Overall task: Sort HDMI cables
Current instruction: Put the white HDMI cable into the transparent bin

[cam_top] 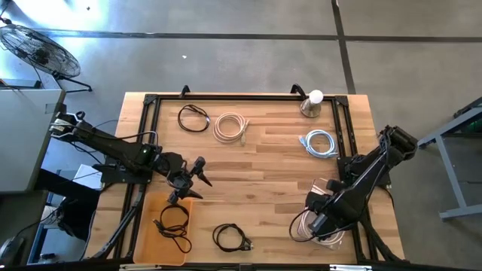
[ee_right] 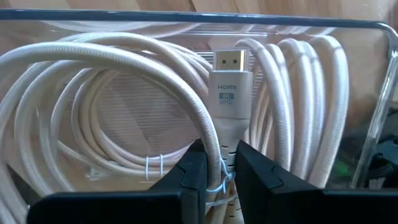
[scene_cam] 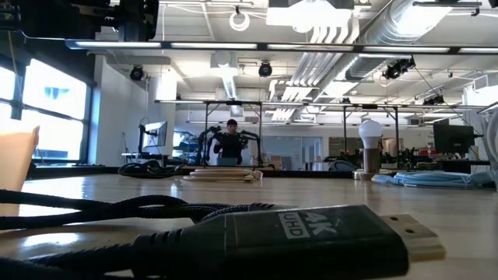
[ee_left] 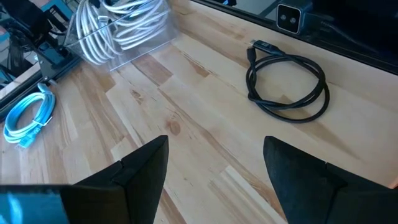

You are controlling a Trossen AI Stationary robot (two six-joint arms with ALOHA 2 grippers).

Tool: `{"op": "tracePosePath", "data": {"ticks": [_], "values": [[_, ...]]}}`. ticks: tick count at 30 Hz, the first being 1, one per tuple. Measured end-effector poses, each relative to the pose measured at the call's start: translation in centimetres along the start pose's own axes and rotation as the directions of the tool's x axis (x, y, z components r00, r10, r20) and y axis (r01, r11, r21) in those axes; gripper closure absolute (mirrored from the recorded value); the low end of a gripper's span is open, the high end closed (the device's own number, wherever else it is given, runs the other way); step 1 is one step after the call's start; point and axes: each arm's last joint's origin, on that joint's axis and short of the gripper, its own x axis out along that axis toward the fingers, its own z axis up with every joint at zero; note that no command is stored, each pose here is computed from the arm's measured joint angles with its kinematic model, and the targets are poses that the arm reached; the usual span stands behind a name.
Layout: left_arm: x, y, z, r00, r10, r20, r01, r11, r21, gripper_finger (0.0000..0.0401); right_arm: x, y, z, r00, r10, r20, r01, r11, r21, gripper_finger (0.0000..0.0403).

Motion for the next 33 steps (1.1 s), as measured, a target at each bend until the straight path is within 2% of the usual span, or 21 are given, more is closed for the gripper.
{"op": "tracePosePath", "data": {"ticks": [14, 21, 27, 33], "values": [[0.0, 0.0, 0.0, 1.000, -0.006, 0.004, 0.006, 1.000, 0.000, 0.0144, 0.2, 0.4, 0.5, 0.992, 0.013, 0.126, -0.017, 0.999, 0.038, 0.0282], [0.0, 0.0, 0.0, 1.000, -0.006, 0.004, 0.006, 1.000, 0.000, 0.0144, 0.2, 0.4, 0.6, 0.995, 0.025, 0.098, -0.030, 0.999, 0.042, 0.0247], [0.0, 0.0, 0.0, 1.000, -0.006, 0.004, 0.006, 1.000, 0.000, 0.0144, 0.0, 0.2, 1.1, 0.998, 0.062, -0.011, -0.061, 0.997, 0.044, 0.0242], [0.0, 0.0, 0.0, 1.000, -0.006, 0.004, 0.006, 1.000, 0.000, 0.0144, -2.1, 0.0, 1.4, 0.998, 0.059, 0.019, -0.058, 0.998, -0.013, 0.0249]]}}
